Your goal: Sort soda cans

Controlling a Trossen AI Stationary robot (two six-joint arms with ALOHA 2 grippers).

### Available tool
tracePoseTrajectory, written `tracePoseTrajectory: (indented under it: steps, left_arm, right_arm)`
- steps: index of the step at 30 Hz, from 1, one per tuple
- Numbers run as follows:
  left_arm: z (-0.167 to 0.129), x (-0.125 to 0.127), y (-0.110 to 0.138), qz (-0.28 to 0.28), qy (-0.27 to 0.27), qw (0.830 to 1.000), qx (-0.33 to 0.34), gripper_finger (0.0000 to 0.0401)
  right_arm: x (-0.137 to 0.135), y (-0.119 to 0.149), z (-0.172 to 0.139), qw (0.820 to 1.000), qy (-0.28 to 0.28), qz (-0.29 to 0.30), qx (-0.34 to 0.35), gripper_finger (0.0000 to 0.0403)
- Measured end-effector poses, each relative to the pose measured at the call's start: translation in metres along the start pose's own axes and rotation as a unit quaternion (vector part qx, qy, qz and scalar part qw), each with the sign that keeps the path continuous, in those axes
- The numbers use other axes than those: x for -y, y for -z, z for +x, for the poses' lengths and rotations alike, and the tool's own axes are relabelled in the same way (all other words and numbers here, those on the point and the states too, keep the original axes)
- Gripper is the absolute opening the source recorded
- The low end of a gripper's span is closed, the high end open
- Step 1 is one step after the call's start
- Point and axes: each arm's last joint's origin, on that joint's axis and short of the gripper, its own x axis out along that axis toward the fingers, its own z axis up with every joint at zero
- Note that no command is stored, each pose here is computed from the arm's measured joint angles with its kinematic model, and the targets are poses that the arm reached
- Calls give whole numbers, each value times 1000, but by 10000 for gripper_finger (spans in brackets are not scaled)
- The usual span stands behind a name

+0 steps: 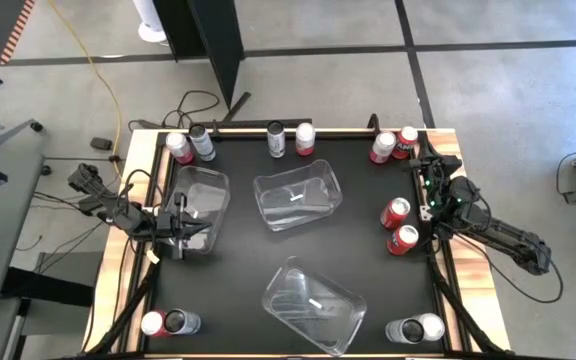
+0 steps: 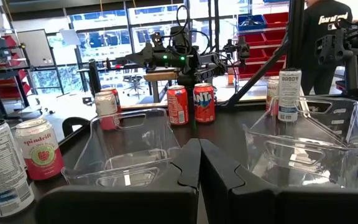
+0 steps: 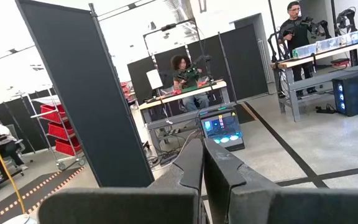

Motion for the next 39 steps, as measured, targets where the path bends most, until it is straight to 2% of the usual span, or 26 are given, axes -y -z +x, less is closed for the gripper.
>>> tracePoseTrajectory:
  steps: [9,19,24,29,30,33,39]
  left_arm:
    - [0,0,-2,17,-1,1000,10,0]
    - [-2,-5,-23,-56,-11,993,99,0]
    - [-3,-5,-26,-93,12,991,101,0]
    - [-3,3,-25,-98,137,982,83,0]
    - [-4,3,-26,-107,147,979,88,0]
    - [-4,3,-29,-130,156,975,93,0]
    - [-4,4,-28,-105,170,975,92,1]
  right_arm:
    - [0,0,0,1000,0,0,0,33]
    - [0,0,0,1000,0,0,0,33]
    - [0,0,0,1000,0,0,0,33]
    - [0,0,0,1000,0,0,0,33]
    - [0,0,0,1000,0,0,0,33]
    - [0,0,0,1000,0,0,0,33]
    - [0,0,0,1000,0,0,0,33]
